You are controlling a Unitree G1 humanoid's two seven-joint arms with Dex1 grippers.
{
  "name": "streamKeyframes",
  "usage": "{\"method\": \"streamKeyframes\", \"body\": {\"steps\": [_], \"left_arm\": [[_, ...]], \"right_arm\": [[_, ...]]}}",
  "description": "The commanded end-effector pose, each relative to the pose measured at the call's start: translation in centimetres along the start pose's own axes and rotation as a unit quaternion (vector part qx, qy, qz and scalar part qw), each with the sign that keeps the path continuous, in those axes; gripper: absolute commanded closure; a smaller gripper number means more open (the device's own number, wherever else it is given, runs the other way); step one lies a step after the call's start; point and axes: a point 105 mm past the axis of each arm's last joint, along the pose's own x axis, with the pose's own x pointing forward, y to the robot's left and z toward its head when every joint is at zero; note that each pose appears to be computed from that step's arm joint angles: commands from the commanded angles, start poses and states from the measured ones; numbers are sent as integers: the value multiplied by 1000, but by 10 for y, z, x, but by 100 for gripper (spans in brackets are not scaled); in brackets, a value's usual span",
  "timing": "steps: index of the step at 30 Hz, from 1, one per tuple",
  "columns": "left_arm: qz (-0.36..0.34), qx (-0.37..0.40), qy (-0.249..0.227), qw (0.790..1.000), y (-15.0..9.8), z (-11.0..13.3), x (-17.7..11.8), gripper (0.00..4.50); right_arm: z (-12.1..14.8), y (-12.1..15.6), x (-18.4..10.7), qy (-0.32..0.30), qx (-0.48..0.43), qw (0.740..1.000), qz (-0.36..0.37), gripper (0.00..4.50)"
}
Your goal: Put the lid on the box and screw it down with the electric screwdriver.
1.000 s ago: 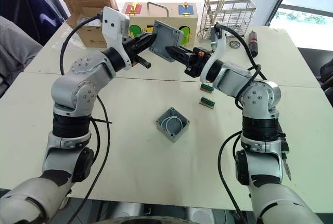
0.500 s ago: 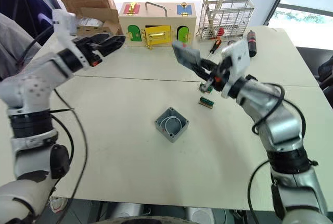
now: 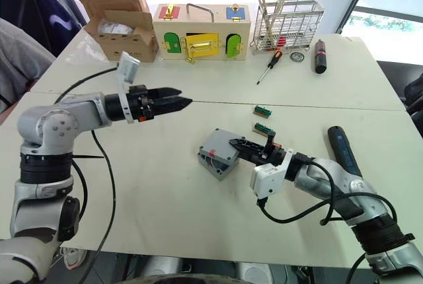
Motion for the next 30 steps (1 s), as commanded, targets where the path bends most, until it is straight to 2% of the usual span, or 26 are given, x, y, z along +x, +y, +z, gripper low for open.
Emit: {"method": "streamKeyframes", "body": {"steps": [1,5,14,18,30], "left_arm": [[-22,31,10,999,-10,-2,10,6],[-28,43,24,998,-9,-9,21,6],[-29,45,18,998,-4,-10,33,6],[-35,44,17,998,-6,-11,37,6],[-54,46,25,997,-14,-17,45,6]], "right_arm": [[-1,-14,4,4,-29,999,-35,429],[0,-11,6,14,-33,999,-41,429],[19,-9,9,17,-28,998,-55,429],[16,-5,11,37,-30,998,-51,429],[18,9,8,44,-29,998,-38,429]]}}
